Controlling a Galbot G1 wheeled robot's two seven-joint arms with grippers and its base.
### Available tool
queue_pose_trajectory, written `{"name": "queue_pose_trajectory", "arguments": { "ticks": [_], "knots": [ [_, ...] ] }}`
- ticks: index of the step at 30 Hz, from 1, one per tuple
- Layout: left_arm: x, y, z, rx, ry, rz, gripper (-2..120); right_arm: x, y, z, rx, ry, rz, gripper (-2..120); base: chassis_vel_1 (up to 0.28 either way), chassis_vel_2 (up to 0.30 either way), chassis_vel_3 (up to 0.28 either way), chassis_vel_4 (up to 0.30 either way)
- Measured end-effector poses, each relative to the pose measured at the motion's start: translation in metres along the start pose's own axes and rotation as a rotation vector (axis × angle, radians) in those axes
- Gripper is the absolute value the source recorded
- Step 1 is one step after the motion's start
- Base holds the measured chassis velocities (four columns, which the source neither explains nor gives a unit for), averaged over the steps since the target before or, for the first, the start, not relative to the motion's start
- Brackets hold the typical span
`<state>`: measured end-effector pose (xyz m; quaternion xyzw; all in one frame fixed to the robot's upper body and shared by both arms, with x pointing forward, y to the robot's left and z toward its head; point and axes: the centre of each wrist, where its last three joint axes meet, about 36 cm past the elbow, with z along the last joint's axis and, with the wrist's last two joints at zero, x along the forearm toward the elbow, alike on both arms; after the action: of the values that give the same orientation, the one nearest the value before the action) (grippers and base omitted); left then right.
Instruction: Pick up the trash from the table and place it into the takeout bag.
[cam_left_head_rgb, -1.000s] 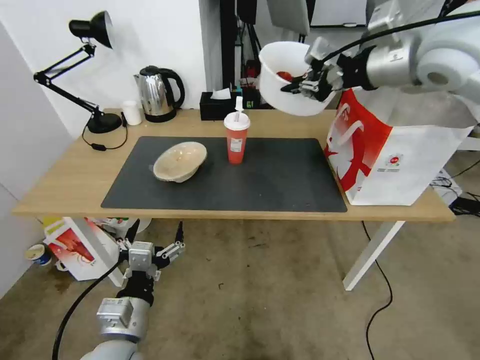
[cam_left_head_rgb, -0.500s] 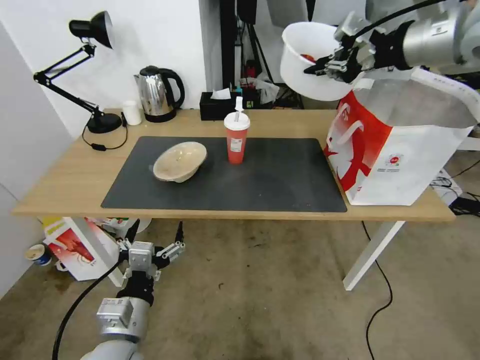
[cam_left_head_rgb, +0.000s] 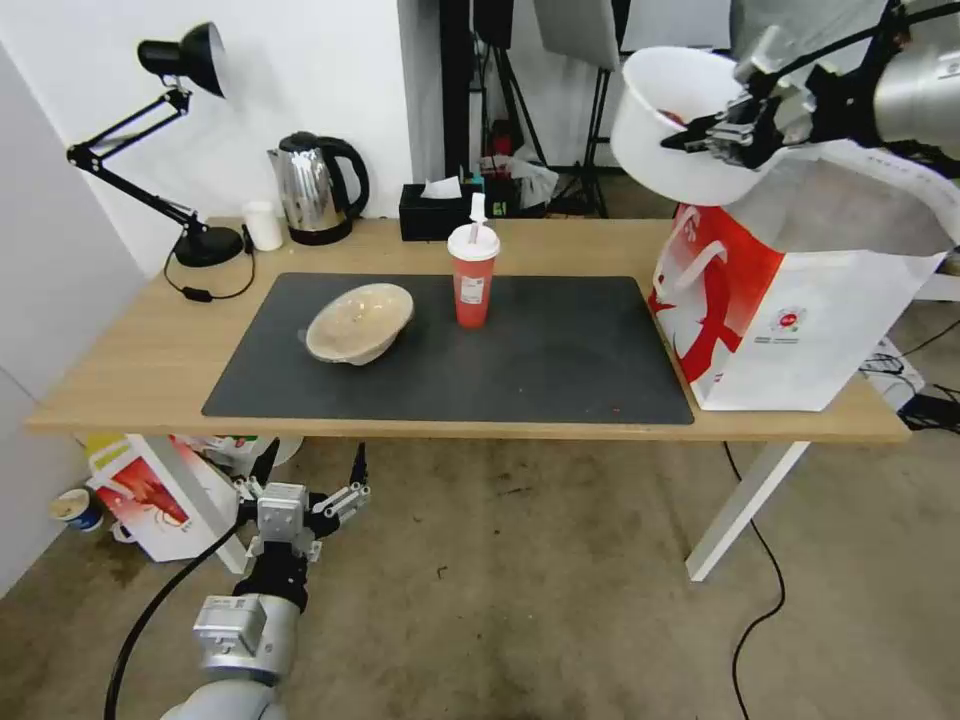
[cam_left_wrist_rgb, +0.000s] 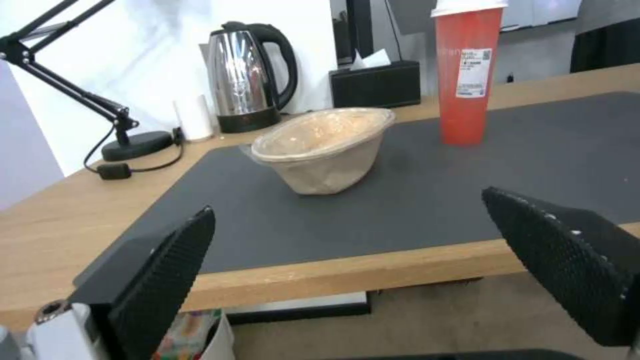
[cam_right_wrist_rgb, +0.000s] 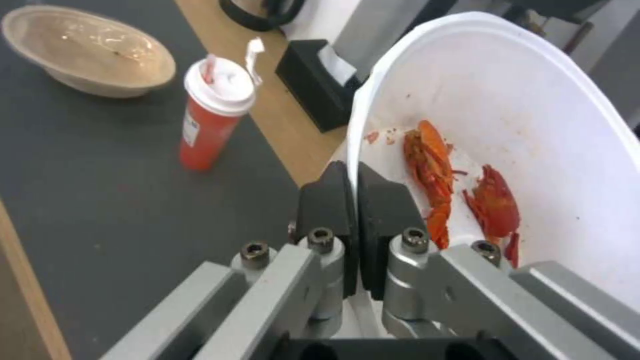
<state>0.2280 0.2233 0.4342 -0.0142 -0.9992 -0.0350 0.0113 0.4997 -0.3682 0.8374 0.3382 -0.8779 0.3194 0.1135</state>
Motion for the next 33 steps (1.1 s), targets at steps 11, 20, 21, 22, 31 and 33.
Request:
{"name": "queue_pose_trajectory", "arguments": {
  "ticks": [11, 20, 21, 22, 31, 33],
  "knots": [
    [0.000, 0.000, 0.000, 0.000, 0.000, 0.000, 100, 0.025, -0.022, 0.032, -0.040, 0.005, 0.077, 0, 0.000, 0.000, 0.000, 0.000],
    [0.000, 0.000, 0.000, 0.000, 0.000, 0.000, 100, 0.044, -0.037, 0.070, -0.079, 0.033, 0.140, 0, 0.000, 0.000, 0.000, 0.000],
    [0.000, 0.000, 0.000, 0.000, 0.000, 0.000, 100, 0.044, -0.037, 0.070, -0.079, 0.033, 0.140, 0, 0.000, 0.000, 0.000, 0.000],
    [0.000, 0.000, 0.000, 0.000, 0.000, 0.000, 100, 0.048, -0.040, 0.077, -0.084, 0.037, 0.154, 0, 0.000, 0.000, 0.000, 0.000],
    [0.000, 0.000, 0.000, 0.000, 0.000, 0.000, 100, 0.062, -0.043, 0.119, -0.107, 0.072, 0.199, 0, 0.000, 0.000, 0.000, 0.000],
    [0.000, 0.000, 0.000, 0.000, 0.000, 0.000, 100, 0.063, -0.044, 0.122, -0.108, 0.074, 0.203, 0, 0.000, 0.000, 0.000, 0.000]
  ]
}}
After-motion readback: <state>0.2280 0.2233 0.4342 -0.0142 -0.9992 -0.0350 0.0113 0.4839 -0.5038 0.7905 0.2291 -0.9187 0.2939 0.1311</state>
